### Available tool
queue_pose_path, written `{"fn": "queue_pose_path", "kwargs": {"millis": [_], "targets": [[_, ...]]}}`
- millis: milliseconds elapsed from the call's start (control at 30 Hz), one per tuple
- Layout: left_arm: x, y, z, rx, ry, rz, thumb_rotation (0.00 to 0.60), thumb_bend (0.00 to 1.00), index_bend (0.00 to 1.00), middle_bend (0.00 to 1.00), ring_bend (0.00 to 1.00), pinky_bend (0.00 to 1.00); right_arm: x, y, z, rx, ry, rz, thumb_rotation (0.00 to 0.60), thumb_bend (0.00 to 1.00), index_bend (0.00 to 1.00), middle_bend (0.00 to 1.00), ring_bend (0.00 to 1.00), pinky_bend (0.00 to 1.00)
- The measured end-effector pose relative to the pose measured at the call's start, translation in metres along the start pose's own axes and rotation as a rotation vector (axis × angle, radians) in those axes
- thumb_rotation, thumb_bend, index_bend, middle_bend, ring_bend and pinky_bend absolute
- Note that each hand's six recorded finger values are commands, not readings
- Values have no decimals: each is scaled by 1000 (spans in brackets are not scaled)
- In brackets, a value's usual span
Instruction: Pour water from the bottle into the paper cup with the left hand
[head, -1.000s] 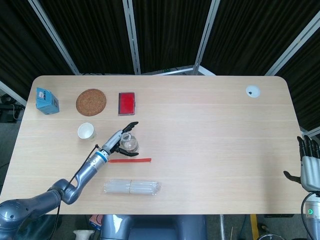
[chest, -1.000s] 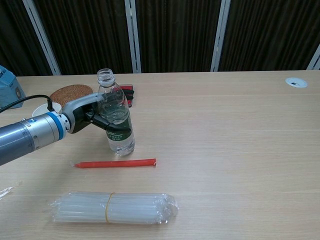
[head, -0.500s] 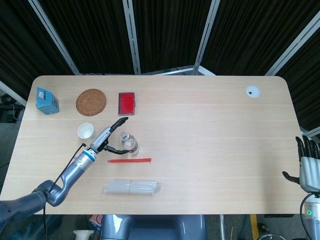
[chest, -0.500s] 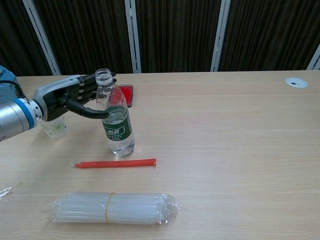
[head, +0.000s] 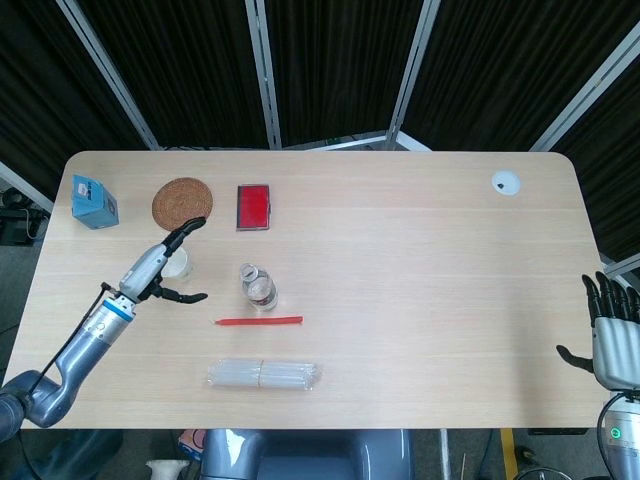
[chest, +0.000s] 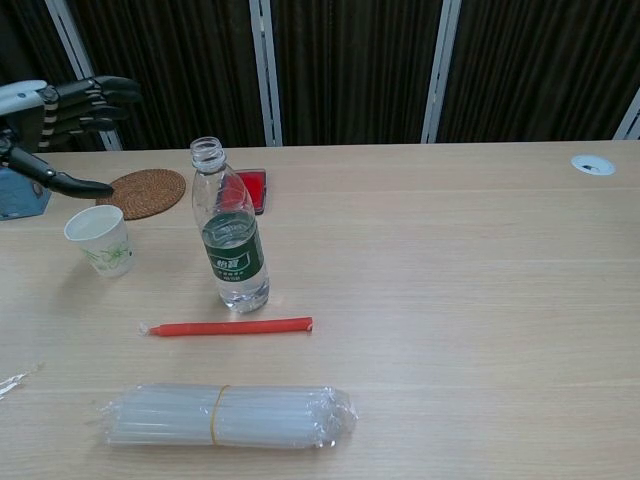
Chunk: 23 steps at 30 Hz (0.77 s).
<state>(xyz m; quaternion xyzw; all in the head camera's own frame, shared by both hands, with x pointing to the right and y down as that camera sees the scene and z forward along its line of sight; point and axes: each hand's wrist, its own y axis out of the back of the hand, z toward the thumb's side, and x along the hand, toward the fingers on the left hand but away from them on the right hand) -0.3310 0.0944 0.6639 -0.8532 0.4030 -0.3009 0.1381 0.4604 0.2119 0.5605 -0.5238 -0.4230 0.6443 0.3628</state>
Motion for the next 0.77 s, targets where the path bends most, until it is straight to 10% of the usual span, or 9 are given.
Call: {"fn": "queue_pose_path", "kwargs": {"millis": [433, 767], "targets": [[-90, 54, 8, 600, 198, 337, 600, 3, 0, 0, 0, 0, 5, 13, 11, -20, 60, -48, 600, 0, 0, 0, 0, 0], [-179, 64, 7, 669, 442, 414, 600, 18, 0, 0, 0, 0, 9, 21, 16, -41, 113, -81, 600, 0, 0, 0, 0, 0]]}}
